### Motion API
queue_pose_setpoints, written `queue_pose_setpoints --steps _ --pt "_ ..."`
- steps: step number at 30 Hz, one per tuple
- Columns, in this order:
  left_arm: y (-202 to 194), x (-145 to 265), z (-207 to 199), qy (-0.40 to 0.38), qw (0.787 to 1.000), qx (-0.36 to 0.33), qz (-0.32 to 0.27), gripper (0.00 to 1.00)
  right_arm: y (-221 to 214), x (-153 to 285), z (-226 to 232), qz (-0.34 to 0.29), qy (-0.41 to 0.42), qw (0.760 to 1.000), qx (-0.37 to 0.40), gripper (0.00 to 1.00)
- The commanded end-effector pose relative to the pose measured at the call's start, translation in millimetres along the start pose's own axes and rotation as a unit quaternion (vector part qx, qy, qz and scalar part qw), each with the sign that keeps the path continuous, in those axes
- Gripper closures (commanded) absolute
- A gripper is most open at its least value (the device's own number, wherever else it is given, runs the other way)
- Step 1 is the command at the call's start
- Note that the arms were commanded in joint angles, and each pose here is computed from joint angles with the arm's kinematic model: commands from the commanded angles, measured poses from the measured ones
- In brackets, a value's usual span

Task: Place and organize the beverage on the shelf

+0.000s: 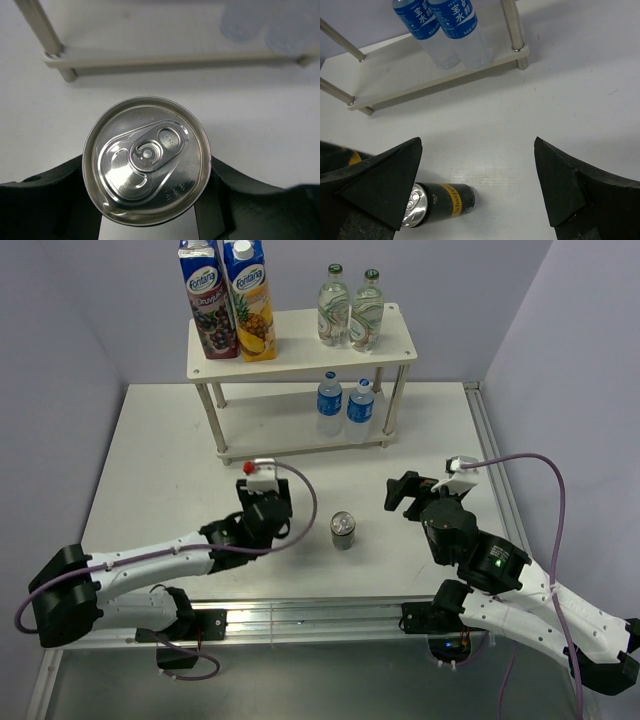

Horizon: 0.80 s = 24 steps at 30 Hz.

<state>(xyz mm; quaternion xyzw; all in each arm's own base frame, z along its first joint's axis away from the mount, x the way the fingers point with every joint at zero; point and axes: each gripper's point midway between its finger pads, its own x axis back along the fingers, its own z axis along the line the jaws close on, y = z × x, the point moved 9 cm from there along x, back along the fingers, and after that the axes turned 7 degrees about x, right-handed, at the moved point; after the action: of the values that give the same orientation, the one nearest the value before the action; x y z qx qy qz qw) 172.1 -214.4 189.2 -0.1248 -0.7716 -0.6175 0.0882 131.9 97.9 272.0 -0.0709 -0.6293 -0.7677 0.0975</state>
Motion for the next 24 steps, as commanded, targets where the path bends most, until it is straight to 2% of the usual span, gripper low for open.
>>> queue_pose_setpoints --steps 1,10,17,24 --pt "66.3 -17.5 -6.5 -0.016 0.996 0.045 -0.072 1.00 2.1 -2.5 7.1 -0.010 0.012 1.000 -0.021 0.00" --pt "119.1 -97.1 26.6 0.015 0.989 0.080 -0.120 1.00 0.2 -2.4 4.1 -0.013 0.006 1.000 -0.018 0.00" --pt "135.0 -145.9 46.0 0.044 0.985 0.076 -0.147 1.00 -3.3 -4.0 3.3 -0.012 0.001 1.000 -0.013 0.00" --pt "145.3 -174.6 49.2 0.063 0.981 0.075 -0.169 1.00 -5.4 -6.8 5.1 -0.010 -0.002 1.000 -0.006 0.00"
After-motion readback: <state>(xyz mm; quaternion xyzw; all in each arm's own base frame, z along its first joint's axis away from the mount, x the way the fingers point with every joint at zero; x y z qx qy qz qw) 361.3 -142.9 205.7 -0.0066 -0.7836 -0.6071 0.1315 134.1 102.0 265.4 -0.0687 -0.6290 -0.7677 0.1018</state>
